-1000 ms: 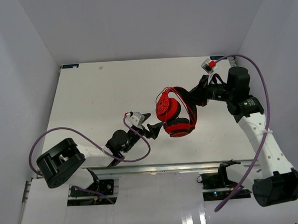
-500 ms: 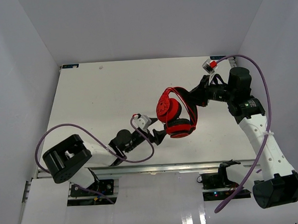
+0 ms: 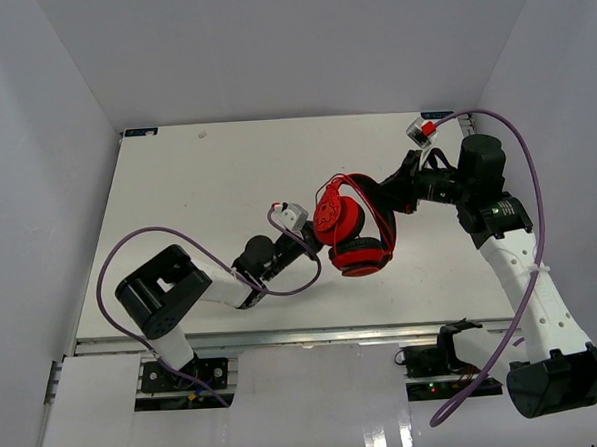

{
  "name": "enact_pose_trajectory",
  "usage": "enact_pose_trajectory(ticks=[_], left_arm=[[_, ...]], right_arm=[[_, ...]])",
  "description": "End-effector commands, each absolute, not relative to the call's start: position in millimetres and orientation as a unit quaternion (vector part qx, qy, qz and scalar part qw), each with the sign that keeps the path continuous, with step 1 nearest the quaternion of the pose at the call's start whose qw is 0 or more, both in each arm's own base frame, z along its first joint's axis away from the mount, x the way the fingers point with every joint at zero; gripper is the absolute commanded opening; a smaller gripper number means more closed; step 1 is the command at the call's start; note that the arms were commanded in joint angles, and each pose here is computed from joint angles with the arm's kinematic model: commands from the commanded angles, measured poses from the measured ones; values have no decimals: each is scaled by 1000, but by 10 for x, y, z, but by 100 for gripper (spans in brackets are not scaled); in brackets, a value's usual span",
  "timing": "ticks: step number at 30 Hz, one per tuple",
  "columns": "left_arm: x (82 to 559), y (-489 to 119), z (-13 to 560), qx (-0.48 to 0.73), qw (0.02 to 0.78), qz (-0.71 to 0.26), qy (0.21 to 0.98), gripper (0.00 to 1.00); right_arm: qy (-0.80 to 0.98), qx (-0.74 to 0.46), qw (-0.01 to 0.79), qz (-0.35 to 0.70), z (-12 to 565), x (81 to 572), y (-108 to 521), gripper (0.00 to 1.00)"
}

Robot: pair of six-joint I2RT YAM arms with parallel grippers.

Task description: Wrap the headphones

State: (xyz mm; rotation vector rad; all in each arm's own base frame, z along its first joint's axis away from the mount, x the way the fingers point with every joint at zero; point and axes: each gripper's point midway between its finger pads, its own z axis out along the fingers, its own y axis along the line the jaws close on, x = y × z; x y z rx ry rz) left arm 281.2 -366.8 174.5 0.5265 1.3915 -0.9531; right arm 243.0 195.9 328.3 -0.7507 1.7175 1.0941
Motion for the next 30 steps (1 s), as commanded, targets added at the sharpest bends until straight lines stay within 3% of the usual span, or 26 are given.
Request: enact_pose_trajectory(ticks=[1,12,20,25,30], left_arm=[[2652,-3671,1939,226,623,-459,592,0],[2110,-4190,1616,208,491,-586,610,0],[1871,-4366,1421,181,420,-617,641,2],[1860,-4262,1376,155,404,-607,667,5],[1848,-4156,1343,129,399,-608,674,10]], right_arm=[[681,-302,501,440,3571,2429,1937,8],[768,-132,536,325,3240,3158,1721,8],[808,-28,579,106,2374,3578,1279,8],[807,-14,587,66,1961,3652,1190,8],[808,-8,585,71,1899,3701,1219,8]])
